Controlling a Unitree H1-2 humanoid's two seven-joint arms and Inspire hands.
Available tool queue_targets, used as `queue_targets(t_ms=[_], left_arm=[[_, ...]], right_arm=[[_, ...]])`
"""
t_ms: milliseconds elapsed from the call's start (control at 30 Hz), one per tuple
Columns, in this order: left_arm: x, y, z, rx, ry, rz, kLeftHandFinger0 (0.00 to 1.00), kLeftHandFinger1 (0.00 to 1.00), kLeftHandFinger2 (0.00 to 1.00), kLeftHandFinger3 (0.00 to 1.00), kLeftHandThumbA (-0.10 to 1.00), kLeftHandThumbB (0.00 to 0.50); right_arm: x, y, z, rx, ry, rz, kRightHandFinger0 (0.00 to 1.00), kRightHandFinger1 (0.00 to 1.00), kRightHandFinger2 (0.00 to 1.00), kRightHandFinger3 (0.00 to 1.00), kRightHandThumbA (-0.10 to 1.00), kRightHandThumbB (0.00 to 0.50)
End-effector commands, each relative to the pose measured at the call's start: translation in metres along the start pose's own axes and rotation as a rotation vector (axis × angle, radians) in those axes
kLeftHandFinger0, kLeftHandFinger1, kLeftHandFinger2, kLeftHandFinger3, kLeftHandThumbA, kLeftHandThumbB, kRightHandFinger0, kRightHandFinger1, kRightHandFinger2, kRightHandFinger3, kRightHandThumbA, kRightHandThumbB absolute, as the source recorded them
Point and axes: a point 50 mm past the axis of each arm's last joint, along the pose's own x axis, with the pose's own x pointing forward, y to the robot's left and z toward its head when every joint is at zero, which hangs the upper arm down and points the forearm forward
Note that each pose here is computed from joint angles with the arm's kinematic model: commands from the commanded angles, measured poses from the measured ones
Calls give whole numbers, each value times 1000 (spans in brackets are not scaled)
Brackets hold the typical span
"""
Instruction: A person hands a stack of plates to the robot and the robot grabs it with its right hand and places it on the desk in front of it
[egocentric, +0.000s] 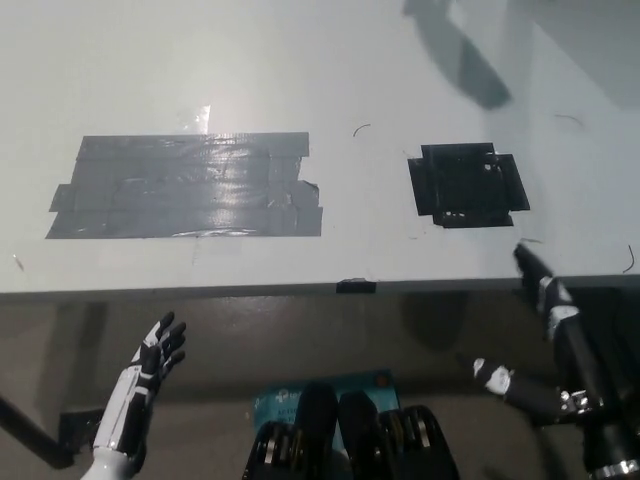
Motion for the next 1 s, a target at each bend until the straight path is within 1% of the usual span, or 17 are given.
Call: queue_targets(t_ms=[0,100,133,167,267,300,400,533,600,633,733,867,900,967], left_arm=[[-6,-8,4,6,-43,-26,1000,1000,1000,1000,1000,262],[-7,-9,3,2,-42,-30,1000,1000,1000,1000,1000,263],[-8,-9,3,4,-39,-32,1000,1000,1000,1000,1000,257],[-9,-8,3,6,-35,-34,1000,1000,1000,1000,1000,250],[-11,-8,2,11,-30,-34,1000,1000,1000,1000,1000,251],[-12,-9,2,10,-29,-36,1000,1000,1000,1000,1000,249],[-12,-8,0,5,-24,-35,1000,1000,1000,1000,1000,266],[-12,-8,1,13,-26,-35,1000,1000,1000,1000,1000,260],[-12,-9,0,14,-31,-37,1000,1000,1000,1000,1000,256],[-12,-9,0,13,-31,-38,1000,1000,1000,1000,1000,256],[-10,-8,2,16,-31,-36,1000,1000,1000,1000,1000,262],[-9,-8,2,17,-38,-39,1000,1000,1000,1000,1000,258],[-8,-8,3,17,-40,-43,1000,1000,1000,1000,1000,251],[-7,-8,4,15,-39,-44,1000,1000,1000,1000,1000,252]], right_arm=[[35,-25,79,-311,-386,-251,1000,1000,1000,1000,880,285],[49,-27,88,-335,-393,-262,1000,1000,1000,1000,896,298],[56,-27,93,-348,-403,-268,1000,1000,1000,1000,909,303],[64,-26,98,-363,-420,-273,1000,1000,1000,1000,897,295],[78,-23,102,-397,-427,-273,1000,1000,1000,1000,892,301],[82,-22,102,-407,-428,-272,1000,1000,1000,1000,896,294],[95,-18,99,-440,-401,-264,1000,1000,1000,1000,892,286],[113,-12,95,-461,-371,-270,1000,1000,1000,1000,859,286],[126,-9,89,-506,-346,-281,1000,1000,1000,1000,880,300],[131,-8,87,-523,-344,-284,1000,1000,1000,1000,881,300],[152,-4,82,-574,-328,-297,1000,1000,1000,1000,885,322],[170,0,77,-616,-300,-292,1000,1000,1000,1000,893,337],[177,1,75,-635,-288,-287,1000,1000,1000,1000,890,355],[184,2,73,-661,-275,-285,1000,1000,1000,1000,888,361]])
